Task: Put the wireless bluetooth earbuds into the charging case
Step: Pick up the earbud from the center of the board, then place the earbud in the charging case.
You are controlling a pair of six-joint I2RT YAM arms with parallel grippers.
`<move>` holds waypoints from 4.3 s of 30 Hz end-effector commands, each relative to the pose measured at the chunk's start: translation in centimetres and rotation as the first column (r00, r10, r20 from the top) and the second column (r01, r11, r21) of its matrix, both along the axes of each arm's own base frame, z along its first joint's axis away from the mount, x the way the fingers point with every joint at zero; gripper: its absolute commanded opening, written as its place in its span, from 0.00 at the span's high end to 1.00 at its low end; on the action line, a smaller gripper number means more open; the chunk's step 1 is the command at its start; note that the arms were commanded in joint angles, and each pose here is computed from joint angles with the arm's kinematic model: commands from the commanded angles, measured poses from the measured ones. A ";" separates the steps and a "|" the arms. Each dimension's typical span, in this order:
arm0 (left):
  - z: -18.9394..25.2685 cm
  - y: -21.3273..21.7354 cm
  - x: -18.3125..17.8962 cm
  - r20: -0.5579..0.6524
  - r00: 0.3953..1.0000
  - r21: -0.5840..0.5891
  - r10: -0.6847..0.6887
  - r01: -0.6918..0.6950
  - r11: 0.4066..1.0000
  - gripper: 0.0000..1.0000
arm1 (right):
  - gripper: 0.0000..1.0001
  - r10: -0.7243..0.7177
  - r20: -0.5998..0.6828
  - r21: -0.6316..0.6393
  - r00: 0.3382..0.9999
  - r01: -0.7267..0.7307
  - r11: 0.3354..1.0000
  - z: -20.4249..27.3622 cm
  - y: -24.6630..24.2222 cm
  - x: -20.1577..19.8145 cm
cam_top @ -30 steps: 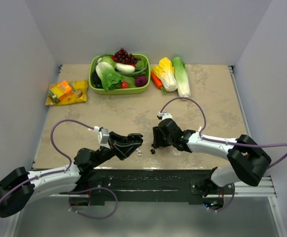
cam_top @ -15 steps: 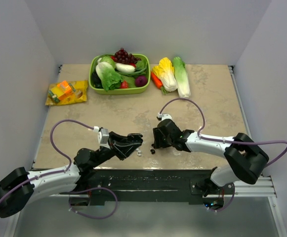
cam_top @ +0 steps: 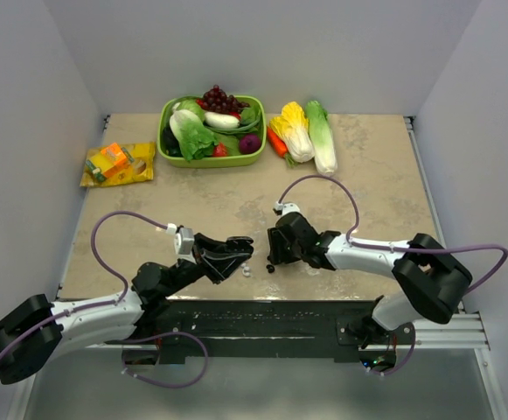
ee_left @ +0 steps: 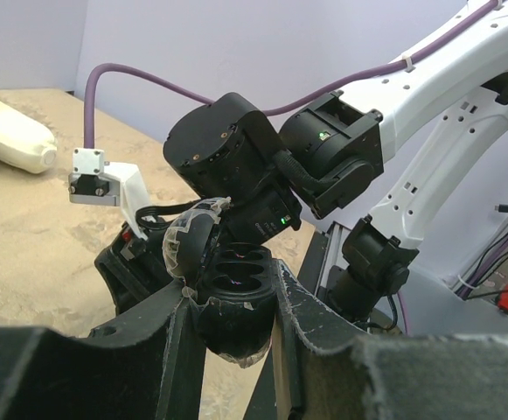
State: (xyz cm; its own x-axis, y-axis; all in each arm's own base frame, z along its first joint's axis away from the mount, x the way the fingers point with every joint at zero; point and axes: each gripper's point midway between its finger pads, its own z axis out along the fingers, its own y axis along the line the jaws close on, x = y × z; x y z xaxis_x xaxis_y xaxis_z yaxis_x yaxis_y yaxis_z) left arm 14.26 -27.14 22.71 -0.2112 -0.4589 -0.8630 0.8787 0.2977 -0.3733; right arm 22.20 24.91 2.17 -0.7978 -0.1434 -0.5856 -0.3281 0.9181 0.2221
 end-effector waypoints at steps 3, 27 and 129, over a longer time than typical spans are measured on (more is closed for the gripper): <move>-5.0 1.6 -1.4 -0.054 0.999 0.058 -0.008 0.011 0.998 1.00 | 0.48 0.047 -0.027 -0.008 0.999 -0.047 0.999 -0.7 1.0 -1.1; -5.2 1.9 -1.6 -0.055 0.998 0.053 -0.008 0.011 0.999 1.00 | 0.98 0.035 0.010 0.018 0.999 -0.036 0.999 0.2 1.4 -0.6; 3.8 -7.0 -4.9 0.208 0.838 0.137 -0.504 0.485 0.864 1.00 | 1.00 0.528 0.481 0.196 0.700 -0.673 0.713 23.7 4.6 -10.9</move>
